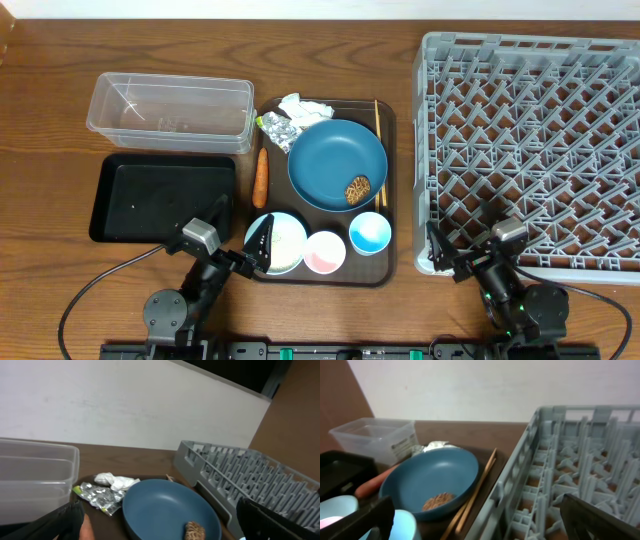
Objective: Sort waste into correct bins and load items into the dishwasher rack
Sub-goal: 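Move left gripper over the pink cup on the brown tray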
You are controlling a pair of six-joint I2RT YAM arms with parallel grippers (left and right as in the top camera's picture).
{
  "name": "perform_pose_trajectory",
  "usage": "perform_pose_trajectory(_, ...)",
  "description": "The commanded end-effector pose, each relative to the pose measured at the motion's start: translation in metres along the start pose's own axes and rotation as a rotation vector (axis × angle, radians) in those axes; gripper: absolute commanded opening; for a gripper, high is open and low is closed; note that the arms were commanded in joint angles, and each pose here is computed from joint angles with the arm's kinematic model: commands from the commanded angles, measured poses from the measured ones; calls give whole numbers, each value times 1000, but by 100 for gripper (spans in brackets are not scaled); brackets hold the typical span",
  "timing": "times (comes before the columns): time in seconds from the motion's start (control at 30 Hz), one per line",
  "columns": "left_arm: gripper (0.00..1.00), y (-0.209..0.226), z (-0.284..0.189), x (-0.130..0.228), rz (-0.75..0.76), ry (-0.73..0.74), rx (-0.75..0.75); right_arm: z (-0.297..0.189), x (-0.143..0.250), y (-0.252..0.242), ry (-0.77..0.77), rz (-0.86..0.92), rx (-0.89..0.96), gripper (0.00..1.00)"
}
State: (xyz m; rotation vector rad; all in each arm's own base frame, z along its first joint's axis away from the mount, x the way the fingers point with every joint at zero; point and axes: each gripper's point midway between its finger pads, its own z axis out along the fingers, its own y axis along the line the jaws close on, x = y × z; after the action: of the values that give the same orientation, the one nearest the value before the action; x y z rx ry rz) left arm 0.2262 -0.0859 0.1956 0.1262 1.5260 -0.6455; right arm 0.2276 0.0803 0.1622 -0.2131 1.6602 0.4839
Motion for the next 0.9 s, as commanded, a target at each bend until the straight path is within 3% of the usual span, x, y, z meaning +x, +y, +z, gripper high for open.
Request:
perform_pose_trajectory(0.0, 98, -17, -2, -30, -32, -43, 47, -9, -27, 13, -20, 15, -36, 99)
perform_pose_trajectory(0.2, 98, -28, 8, -67, -129, -10, 48, -19, -49, 14, 36, 28, 12, 99)
perform_pose_trajectory(0.33, 97, -36, 25, -80, -178, 104, 62, -16, -55, 13, 124, 55, 26, 99)
perform_pose_trajectory(0.63, 98, -39, 59, -74, -356, 440, 40, 1, -67, 12, 386, 158, 55, 99)
perform_pose_trajectory(0.87, 98, -41, 62, -66, -398, 506, 54, 17, -74, 16, 499, 216, 21, 99)
